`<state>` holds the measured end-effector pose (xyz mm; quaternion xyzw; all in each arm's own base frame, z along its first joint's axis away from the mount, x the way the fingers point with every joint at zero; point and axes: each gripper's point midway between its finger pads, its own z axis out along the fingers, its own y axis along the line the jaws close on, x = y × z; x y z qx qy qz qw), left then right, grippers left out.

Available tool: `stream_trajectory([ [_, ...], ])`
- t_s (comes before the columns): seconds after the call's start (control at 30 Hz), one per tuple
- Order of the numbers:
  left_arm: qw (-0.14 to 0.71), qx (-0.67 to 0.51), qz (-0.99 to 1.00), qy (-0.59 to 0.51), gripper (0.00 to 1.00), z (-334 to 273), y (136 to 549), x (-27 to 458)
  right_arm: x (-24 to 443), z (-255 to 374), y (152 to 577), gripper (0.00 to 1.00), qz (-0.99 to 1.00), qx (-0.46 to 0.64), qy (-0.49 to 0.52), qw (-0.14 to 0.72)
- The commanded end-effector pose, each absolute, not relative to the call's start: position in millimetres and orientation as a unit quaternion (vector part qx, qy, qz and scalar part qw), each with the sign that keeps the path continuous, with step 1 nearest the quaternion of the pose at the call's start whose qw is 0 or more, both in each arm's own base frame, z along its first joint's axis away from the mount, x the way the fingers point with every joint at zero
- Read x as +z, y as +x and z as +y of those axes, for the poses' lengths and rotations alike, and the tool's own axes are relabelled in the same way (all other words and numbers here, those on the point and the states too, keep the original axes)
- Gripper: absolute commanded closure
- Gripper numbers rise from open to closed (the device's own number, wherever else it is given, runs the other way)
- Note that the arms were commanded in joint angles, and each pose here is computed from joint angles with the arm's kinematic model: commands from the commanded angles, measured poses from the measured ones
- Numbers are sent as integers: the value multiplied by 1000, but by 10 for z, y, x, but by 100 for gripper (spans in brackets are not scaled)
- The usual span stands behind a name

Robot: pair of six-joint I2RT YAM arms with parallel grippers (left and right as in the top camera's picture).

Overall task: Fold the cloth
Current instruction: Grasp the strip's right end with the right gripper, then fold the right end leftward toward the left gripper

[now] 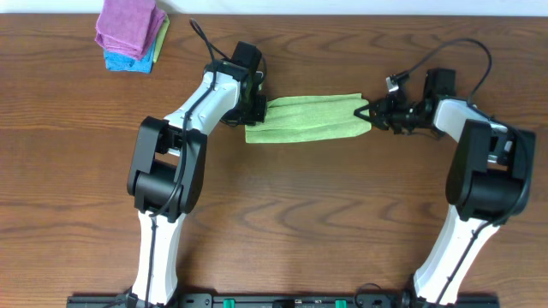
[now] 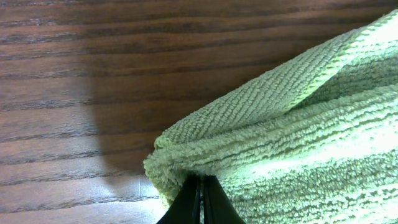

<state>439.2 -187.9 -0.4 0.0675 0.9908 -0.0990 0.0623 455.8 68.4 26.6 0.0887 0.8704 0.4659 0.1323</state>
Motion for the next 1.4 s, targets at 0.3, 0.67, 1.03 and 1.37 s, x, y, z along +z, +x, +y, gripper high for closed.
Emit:
stream_trajectory([
  [0.3,-6,-108,993,37,94,-1891,4093,-347,805,787,4577,99,949,252,23,188],
  [0.67,-24,-126,990,66,94,-2191,3906,-327,743,813,4453,99,982,49,-4,184],
  [1.03,-21,-127,987,93,94,-2436,3814,-283,725,405,4284,99,986,-62,21,152],
  [1.37,105,-166,979,60,94,-2190,4393,723,881,470,4334,99,985,-67,13,160],
])
